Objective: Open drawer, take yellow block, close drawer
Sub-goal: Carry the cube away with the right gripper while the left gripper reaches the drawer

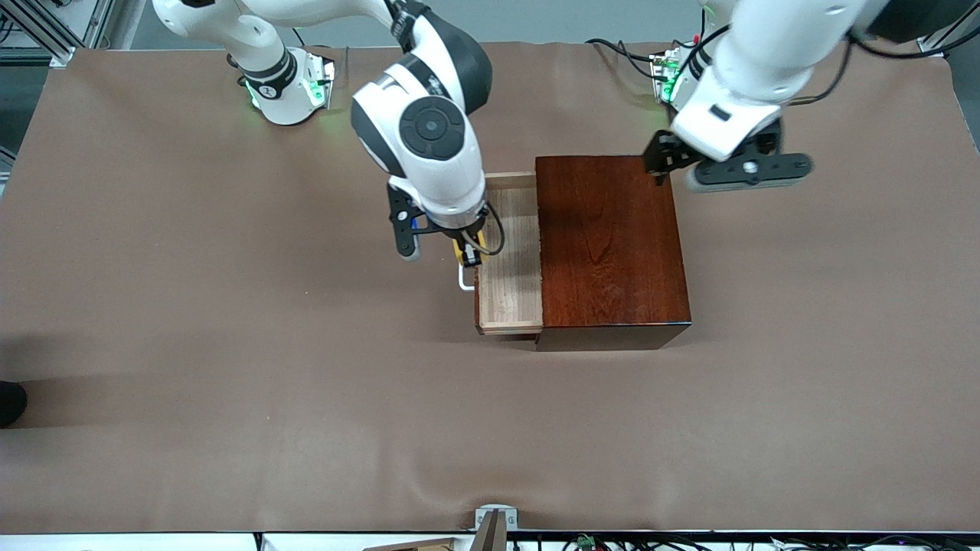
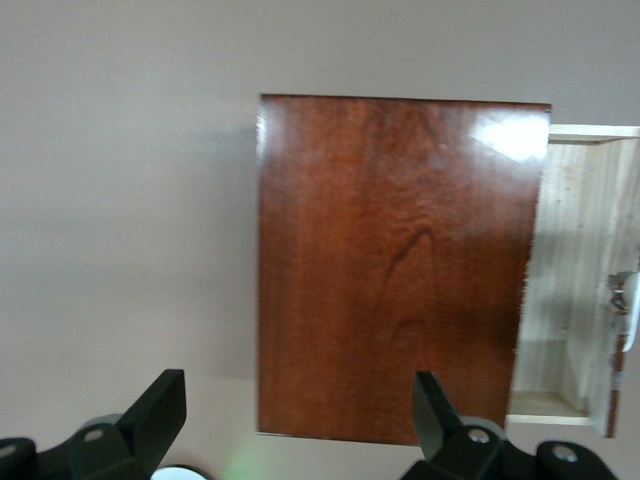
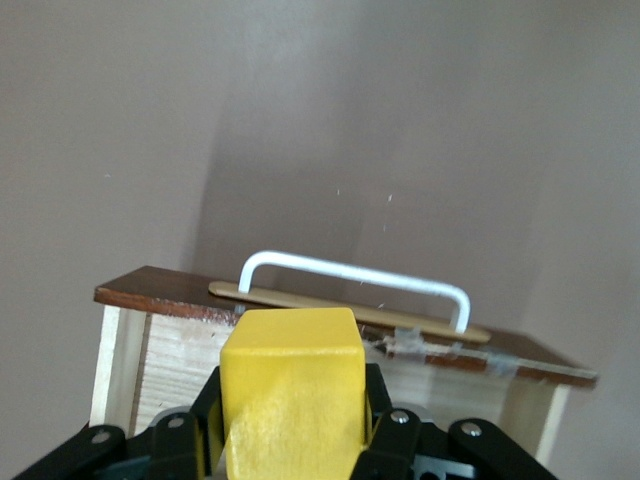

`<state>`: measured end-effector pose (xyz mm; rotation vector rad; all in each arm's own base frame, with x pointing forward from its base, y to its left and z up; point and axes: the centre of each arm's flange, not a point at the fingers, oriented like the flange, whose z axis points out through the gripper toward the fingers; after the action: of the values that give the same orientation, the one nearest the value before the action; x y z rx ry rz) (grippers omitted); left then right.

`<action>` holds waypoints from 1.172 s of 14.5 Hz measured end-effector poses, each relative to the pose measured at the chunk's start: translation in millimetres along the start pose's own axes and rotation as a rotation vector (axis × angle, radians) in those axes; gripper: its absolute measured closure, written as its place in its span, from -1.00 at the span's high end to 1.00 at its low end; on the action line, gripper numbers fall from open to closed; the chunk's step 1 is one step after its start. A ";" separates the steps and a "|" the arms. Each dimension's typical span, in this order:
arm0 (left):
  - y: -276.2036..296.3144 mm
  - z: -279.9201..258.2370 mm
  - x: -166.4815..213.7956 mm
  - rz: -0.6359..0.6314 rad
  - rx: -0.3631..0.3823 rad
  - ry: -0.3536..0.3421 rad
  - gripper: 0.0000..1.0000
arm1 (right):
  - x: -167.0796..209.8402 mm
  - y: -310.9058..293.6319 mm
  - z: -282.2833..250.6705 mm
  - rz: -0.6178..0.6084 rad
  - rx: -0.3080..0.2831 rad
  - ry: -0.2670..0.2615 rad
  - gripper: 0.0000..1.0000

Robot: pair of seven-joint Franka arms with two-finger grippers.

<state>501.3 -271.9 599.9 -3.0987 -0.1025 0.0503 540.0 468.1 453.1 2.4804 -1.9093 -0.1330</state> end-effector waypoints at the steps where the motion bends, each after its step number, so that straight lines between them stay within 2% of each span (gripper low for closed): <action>1: 11.0 4.7 -1.1 -0.011 -0.005 -0.010 1.00 | 10.9 -0.3 -6.2 -0.036 -0.014 0.005 0.11; 4: 44.0 16.2 -5.0 -0.063 -0.028 -0.018 1.00 | 36.0 -2.9 -15.9 -0.129 -0.042 0.012 0.11; 10: 126.3 46.1 -6.8 -0.203 -0.087 -0.038 1.00 | 78.7 -17.8 -13.2 -0.339 -0.055 0.006 0.11; 13: 162.3 68.8 -5.4 -0.294 -0.129 -0.028 1.00 | 122.6 -27.2 -18.2 -0.450 -0.075 -0.001 0.11; 17: 218.1 96.3 -14.1 -0.439 -0.179 0.009 1.00 | 201.4 -36.4 -23.6 -0.573 -0.101 -0.021 0.11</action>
<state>498.3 -486.4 495.0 -3.1668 -0.8222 0.0127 627.9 282.0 462.0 2.8751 -1.1072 -0.2488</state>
